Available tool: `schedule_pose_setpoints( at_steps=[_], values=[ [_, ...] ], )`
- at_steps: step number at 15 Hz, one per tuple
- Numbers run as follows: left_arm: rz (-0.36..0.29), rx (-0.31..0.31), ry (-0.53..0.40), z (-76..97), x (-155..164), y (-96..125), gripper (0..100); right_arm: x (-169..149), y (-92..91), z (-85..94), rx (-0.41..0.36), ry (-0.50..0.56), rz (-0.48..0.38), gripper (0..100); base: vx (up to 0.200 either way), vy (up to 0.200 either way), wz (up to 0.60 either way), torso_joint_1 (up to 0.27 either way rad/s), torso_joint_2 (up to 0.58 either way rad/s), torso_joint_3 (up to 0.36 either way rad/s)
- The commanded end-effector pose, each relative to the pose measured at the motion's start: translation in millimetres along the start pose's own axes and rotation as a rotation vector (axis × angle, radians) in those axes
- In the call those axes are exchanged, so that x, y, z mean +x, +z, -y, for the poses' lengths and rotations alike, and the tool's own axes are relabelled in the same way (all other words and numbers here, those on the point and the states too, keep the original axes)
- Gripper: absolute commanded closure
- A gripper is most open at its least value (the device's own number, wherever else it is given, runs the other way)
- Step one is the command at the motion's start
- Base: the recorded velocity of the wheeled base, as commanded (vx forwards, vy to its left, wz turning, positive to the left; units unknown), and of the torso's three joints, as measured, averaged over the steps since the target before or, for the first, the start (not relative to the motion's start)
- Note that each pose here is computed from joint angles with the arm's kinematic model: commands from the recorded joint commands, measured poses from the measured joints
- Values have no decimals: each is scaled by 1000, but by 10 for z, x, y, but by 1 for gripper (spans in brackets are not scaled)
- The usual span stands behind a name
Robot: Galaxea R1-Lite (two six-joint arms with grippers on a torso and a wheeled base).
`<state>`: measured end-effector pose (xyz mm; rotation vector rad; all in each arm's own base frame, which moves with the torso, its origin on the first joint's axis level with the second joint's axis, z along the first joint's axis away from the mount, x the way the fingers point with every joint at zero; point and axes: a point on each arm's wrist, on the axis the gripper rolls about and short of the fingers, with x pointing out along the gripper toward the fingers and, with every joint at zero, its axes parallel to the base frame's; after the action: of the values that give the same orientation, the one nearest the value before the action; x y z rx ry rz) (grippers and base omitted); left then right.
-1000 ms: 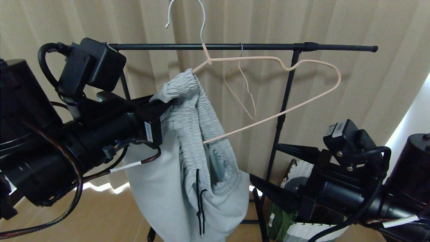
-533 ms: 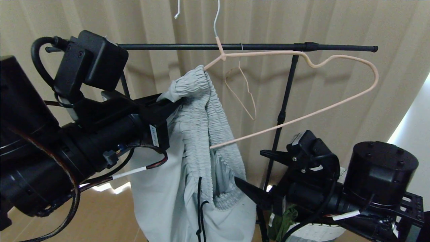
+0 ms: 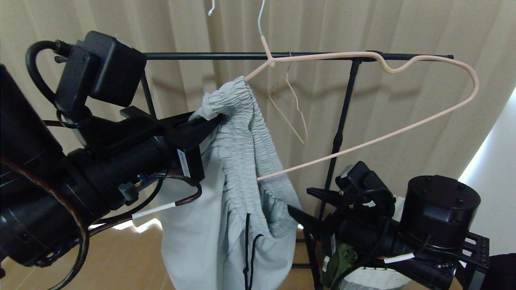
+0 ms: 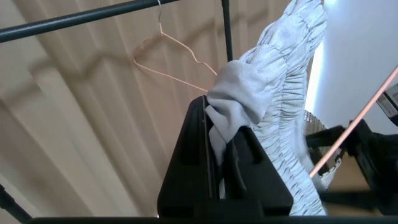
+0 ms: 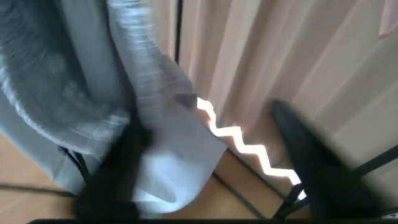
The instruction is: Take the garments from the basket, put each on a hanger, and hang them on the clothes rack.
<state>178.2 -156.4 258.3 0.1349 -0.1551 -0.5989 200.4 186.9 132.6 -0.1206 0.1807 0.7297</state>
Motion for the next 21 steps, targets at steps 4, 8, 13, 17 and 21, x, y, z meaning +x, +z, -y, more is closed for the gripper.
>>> schedule_pose_setpoints(
  at_steps=[4,8,13,17,21],
  values=[
    [-31,64,70,-167,-2,-78,100,12,11,165,10,-99,26,100,0,0,0,0,0,0],
    [-106,204,128,-318,-99,-254,100,-59,144,469,27,-210,80,100,0,0,0,0,0,0],
    [-200,403,207,-541,-183,-415,100,-107,181,769,43,-317,97,100,0,0,0,0,0,0],
    [-276,521,225,-633,-279,-553,100,-129,191,786,43,-322,100,100,0,0,0,0,0,0],
    [-314,549,229,-669,-299,-630,100,-204,203,745,41,-308,104,100,0,0,0,0,0,0]
  ],
)
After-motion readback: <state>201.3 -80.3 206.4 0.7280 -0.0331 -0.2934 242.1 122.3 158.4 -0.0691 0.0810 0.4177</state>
